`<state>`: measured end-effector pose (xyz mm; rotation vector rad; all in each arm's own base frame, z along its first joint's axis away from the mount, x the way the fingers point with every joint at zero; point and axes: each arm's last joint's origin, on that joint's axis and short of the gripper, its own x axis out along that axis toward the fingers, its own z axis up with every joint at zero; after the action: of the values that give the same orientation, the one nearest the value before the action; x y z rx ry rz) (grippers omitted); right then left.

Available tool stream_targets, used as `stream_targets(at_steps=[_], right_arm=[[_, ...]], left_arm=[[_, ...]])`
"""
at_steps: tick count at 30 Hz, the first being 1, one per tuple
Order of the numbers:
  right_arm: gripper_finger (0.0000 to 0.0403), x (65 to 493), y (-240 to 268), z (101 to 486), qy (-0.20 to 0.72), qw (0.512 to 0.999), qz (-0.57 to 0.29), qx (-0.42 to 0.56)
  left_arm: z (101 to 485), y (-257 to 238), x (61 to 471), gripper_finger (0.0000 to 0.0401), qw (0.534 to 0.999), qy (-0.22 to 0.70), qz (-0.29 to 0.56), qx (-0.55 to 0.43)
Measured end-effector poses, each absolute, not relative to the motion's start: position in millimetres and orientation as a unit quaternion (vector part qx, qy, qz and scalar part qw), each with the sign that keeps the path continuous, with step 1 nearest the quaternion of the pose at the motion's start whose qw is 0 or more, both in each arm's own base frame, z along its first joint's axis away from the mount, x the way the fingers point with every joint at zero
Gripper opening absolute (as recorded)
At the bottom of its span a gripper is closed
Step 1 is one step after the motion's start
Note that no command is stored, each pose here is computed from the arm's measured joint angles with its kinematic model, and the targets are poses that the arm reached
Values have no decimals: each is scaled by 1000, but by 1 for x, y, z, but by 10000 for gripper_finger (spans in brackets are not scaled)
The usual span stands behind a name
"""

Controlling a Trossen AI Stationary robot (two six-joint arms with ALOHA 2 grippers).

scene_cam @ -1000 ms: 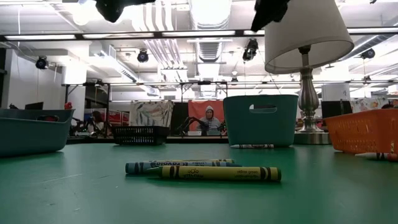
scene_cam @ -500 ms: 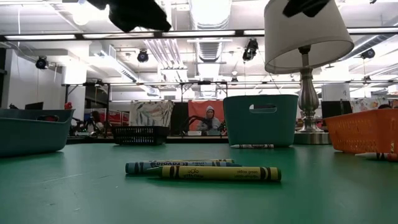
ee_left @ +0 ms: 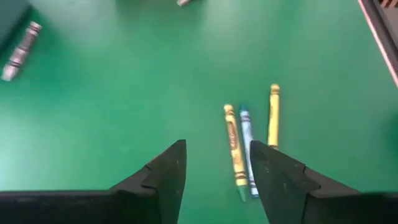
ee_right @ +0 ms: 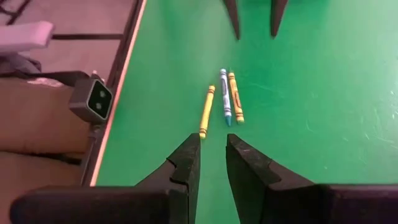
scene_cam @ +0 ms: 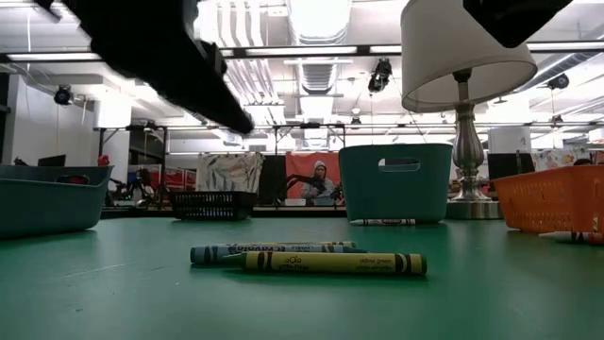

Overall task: Sort crayons
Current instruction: Put the green crayon into the orange bin

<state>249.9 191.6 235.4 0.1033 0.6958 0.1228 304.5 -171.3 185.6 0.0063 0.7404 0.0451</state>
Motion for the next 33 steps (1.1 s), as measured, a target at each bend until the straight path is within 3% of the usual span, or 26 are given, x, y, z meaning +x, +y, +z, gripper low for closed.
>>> stream_targets(at_steps=[17,33], right_arm=[[68,247,196,228,308,947,63,58],[68,247,196,228,307,948,62,56]], left_arm=[[131,-189,330,175,926,373,53,13],[130,-189,330,170,926,372,52,15]])
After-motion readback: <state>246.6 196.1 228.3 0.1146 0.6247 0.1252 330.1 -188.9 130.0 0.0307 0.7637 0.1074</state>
